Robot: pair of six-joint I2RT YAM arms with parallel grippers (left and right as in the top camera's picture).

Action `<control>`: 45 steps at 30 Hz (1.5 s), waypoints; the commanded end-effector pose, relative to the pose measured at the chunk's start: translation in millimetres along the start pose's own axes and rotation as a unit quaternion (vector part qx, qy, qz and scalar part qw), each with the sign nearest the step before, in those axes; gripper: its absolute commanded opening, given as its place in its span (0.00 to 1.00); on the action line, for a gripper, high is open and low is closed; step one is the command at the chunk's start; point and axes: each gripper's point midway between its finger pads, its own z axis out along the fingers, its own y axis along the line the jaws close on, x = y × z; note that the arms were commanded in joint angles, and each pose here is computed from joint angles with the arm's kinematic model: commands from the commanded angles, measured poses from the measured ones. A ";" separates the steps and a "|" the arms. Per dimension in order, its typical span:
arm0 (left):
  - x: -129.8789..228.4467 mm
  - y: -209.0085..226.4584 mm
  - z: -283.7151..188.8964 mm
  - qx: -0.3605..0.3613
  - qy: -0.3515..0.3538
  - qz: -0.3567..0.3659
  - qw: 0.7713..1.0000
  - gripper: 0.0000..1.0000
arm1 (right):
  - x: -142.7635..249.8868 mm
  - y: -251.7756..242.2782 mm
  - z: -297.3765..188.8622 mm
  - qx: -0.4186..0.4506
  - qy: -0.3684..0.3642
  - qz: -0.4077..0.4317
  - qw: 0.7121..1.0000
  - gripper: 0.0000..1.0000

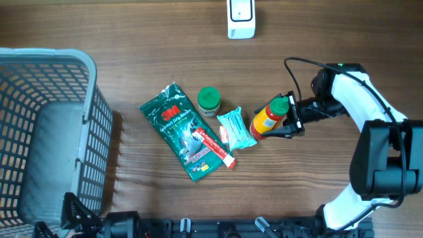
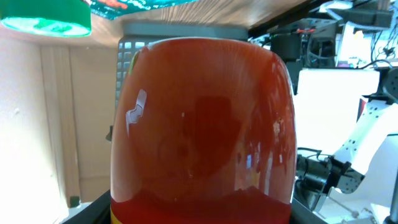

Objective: Scan the item barcode

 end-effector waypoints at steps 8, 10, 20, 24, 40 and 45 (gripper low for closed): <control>9.5 4.0 1.9 -0.006 0.014 0.003 1.000 1.00 | -18.8 -2.9 -1.1 0.023 -0.047 -0.047 0.997 0.52; 9.5 4.1 1.9 -0.007 0.014 0.003 1.000 1.00 | -24.1 3.0 -1.6 0.018 -0.056 -0.072 0.996 0.53; 9.5 4.1 1.9 -0.007 0.014 0.003 1.000 1.00 | -36.8 53.2 -5.6 -0.044 -0.079 -0.219 0.972 0.53; 9.5 4.1 1.9 -0.007 0.014 0.003 1.000 1.00 | -40.3 74.1 -9.3 -0.064 -0.097 -0.282 0.952 0.52; 9.5 4.1 1.9 -0.007 0.014 0.003 1.000 1.00 | -64.4 138.8 -34.5 -0.124 -0.226 -0.358 0.897 0.39; 9.5 4.1 1.9 -0.007 0.014 0.003 1.000 1.00 | -60.9 155.1 -45.6 -0.155 -0.256 -0.351 0.887 0.32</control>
